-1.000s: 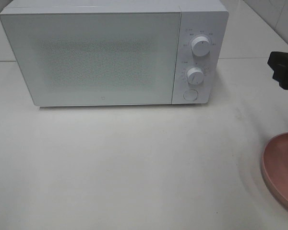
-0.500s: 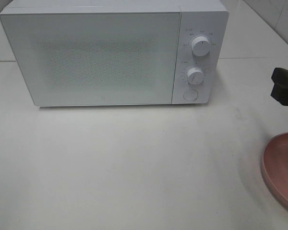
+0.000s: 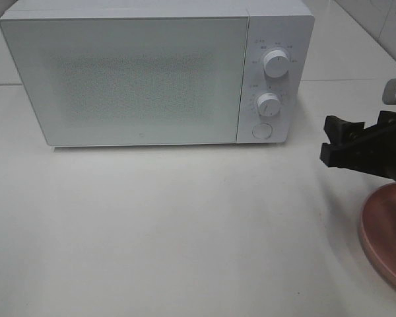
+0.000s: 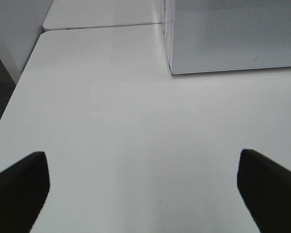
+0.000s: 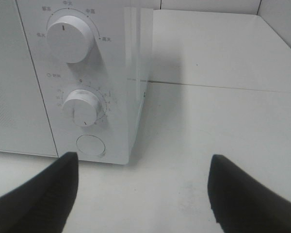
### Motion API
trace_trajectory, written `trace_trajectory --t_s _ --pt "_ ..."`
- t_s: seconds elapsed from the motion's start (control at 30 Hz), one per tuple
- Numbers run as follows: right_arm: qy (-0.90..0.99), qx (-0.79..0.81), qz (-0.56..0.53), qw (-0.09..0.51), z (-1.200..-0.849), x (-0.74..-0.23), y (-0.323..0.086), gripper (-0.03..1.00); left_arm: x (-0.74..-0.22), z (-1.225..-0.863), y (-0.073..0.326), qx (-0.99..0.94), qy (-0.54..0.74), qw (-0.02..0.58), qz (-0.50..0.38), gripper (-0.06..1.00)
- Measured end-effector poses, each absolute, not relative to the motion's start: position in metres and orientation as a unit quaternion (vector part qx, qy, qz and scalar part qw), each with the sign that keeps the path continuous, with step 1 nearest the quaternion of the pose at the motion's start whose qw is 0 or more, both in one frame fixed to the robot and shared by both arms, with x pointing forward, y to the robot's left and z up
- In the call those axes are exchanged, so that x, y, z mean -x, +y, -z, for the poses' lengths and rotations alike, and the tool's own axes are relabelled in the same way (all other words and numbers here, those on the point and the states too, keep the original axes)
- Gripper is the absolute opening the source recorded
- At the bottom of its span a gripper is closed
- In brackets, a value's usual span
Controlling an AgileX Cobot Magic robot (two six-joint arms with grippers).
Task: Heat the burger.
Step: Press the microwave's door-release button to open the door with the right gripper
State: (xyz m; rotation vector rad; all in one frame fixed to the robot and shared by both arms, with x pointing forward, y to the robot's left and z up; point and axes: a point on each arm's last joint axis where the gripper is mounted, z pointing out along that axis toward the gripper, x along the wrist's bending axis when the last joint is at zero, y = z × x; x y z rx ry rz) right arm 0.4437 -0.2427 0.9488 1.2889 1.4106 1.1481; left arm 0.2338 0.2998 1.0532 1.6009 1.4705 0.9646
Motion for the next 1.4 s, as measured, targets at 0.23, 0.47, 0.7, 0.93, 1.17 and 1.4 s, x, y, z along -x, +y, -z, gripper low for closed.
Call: trace_trajectory --t_s 0.23,0.47,0.7,0.93,1.17,1.4 --pt "0.573 -0.501 -0.467 0.449 -0.935 -0.440 -0.217 0.72 -0.234 -1.053 0.300 -0.625 0.574 0.373 -0.376 0.97" --pt "0.579 -0.507 -0.456 0.447 -0.924 -0.434 -0.204 0.72 -0.234 -1.053 0.300 -0.625 0.574 0.373 -0.376 0.97" --pt "0.573 -0.517 -0.466 0.433 -0.922 -0.434 -0.196 0.72 -0.234 -1.053 0.300 -0.625 0.574 0.373 -0.376 0.97" --pt "0.536 -0.555 -0.494 0.401 -0.922 -0.434 -0.197 0.68 -0.234 -1.053 0.300 -0.625 0.574 0.373 -0.376 0.97" --pt "0.453 -0.625 -0.546 0.327 -0.922 -0.434 -0.197 0.53 -0.234 -1.053 0.300 -0.625 0.574 0.373 -0.376 0.97" --pt "0.347 -0.690 -0.591 0.235 -0.922 -0.434 -0.197 0.34 -0.234 -1.053 0.300 -0.625 0.574 0.373 -0.376 0.97"
